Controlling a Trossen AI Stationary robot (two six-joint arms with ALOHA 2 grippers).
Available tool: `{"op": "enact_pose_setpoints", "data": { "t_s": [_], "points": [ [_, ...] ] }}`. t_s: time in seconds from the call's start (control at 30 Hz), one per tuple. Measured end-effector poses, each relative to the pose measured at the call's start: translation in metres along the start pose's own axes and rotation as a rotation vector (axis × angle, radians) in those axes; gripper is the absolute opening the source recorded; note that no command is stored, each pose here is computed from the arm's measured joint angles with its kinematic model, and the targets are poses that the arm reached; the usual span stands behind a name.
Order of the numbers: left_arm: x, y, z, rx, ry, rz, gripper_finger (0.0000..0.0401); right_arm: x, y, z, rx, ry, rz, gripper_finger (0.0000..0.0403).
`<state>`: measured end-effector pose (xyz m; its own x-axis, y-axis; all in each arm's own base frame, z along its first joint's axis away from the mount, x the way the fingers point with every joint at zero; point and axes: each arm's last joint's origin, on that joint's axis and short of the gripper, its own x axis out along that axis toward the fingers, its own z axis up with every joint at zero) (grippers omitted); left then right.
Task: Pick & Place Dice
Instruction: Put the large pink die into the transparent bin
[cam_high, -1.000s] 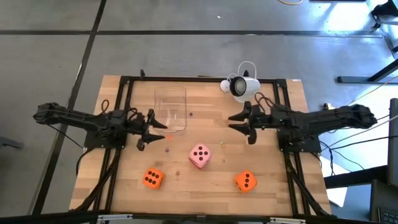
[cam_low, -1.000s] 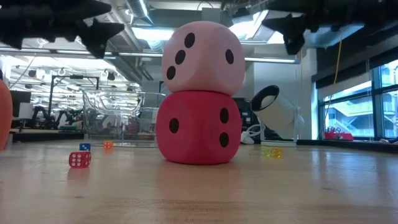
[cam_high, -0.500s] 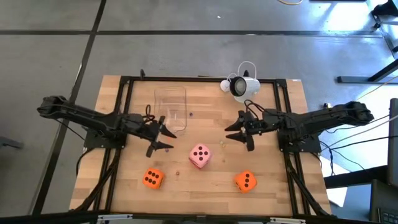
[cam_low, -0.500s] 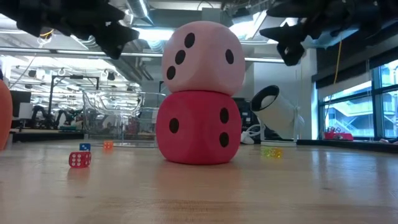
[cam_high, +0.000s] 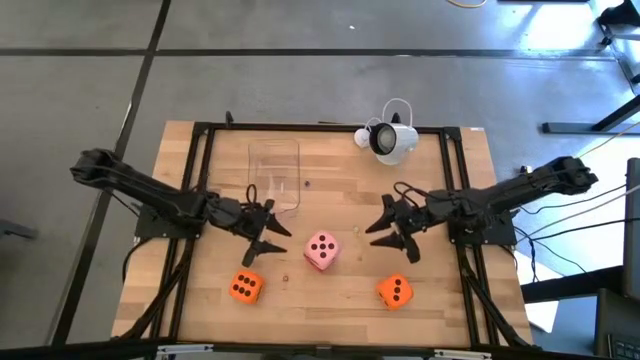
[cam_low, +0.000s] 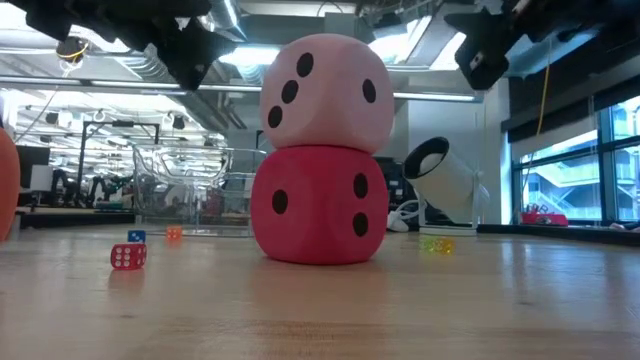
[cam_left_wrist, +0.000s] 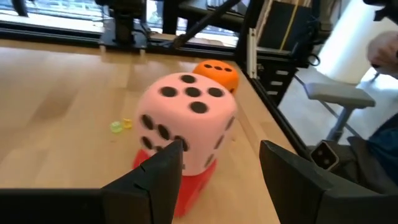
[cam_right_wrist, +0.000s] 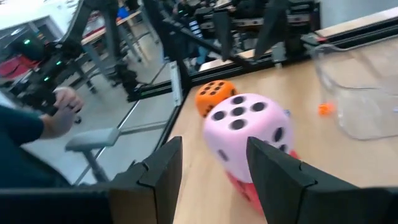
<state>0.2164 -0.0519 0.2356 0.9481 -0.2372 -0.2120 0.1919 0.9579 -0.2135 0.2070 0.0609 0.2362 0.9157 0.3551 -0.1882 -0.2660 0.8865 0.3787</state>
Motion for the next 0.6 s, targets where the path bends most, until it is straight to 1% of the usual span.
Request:
{"op": "enact_pose_setpoints", "data": {
  "t_s": [0.07, 0.13, 0.3, 0.4, 0.6],
  "points": [
    [0.005, -0.004, 0.0, -0.005, 0.004, -0.012, 0.021, 0.001, 0.006, -0.003, -0.026, 0.009, 0.023, 0.018],
    [0.011, -0.007, 0.0, -0.015, 0.014, 0.001, 0.021, 0.003, 0.012, -0.007, -0.06, 0.022, 0.028, 0.018],
    [0.025, -0.013, -0.005, -0.039, 0.049, 0.034, 0.021, 0.012, 0.021, -0.022, -0.154, 0.074, 0.002, 0.018],
    [0.031, -0.016, -0.01, -0.051, 0.074, 0.045, 0.021, 0.019, 0.022, -0.032, -0.183, 0.108, -0.053, 0.018],
    [0.038, -0.017, -0.019, -0.065, 0.108, 0.086, 0.021, 0.032, 0.016, -0.05, -0.199, 0.147, -0.231, 0.018]
  ]
}}
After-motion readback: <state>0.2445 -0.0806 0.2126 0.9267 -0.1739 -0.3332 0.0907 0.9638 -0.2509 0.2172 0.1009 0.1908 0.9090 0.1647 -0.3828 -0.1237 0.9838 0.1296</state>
